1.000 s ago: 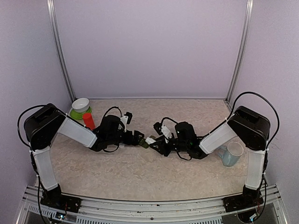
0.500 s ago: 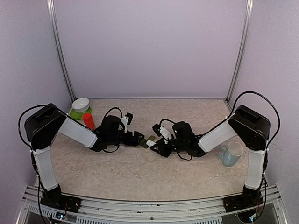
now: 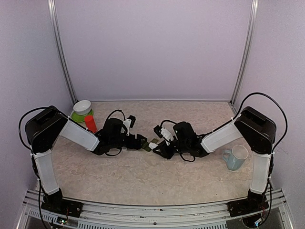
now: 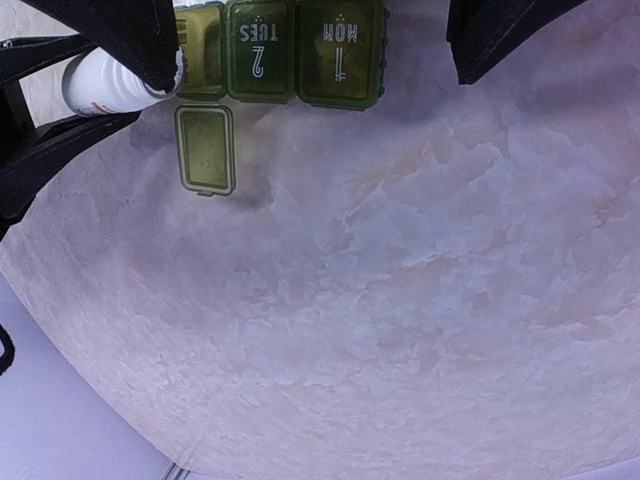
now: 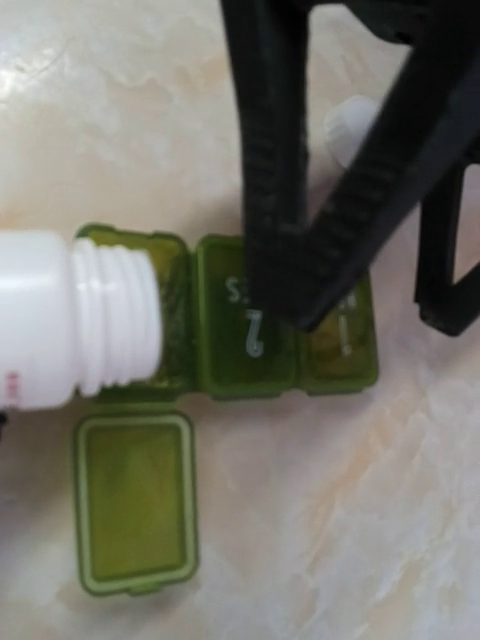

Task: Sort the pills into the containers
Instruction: Pour the pill into the compartment of the pill container.

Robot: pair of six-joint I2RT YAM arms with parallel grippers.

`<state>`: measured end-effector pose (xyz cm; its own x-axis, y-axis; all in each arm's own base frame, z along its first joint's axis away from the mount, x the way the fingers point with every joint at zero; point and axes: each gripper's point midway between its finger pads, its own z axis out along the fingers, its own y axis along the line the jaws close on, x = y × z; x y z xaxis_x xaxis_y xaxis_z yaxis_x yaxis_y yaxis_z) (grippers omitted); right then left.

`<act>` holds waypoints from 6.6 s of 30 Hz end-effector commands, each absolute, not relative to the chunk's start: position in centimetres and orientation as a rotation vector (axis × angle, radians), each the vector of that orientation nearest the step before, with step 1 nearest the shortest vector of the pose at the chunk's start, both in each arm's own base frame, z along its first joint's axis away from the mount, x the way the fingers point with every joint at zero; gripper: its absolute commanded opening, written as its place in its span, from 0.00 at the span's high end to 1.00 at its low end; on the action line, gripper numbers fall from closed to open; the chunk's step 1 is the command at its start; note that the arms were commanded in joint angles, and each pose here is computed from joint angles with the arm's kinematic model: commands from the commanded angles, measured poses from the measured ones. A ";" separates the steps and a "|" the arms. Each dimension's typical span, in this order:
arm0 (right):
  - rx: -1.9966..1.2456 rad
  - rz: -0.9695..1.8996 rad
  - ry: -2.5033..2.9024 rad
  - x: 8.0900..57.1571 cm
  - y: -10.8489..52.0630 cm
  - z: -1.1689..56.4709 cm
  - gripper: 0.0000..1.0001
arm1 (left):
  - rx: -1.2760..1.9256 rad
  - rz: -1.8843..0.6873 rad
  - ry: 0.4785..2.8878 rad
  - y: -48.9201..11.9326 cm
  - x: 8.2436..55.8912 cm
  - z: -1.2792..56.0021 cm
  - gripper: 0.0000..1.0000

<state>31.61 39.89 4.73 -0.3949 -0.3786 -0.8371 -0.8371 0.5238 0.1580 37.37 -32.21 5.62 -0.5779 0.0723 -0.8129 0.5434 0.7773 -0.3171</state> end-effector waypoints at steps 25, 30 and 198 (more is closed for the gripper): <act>-1.047 0.652 2.037 31.8 40.7 7.5 0.93 | 0.451 -0.726 2.109 -32.5 37.9 5.6 0.13; -1.052 0.638 2.058 31.9 40.9 7.4 0.93 | 0.451 -0.726 2.109 -32.5 37.9 5.5 0.13; -1.220 0.496 2.440 31.3 41.2 6.4 0.93 | 0.558 -0.716 2.152 -34.4 37.3 3.9 0.14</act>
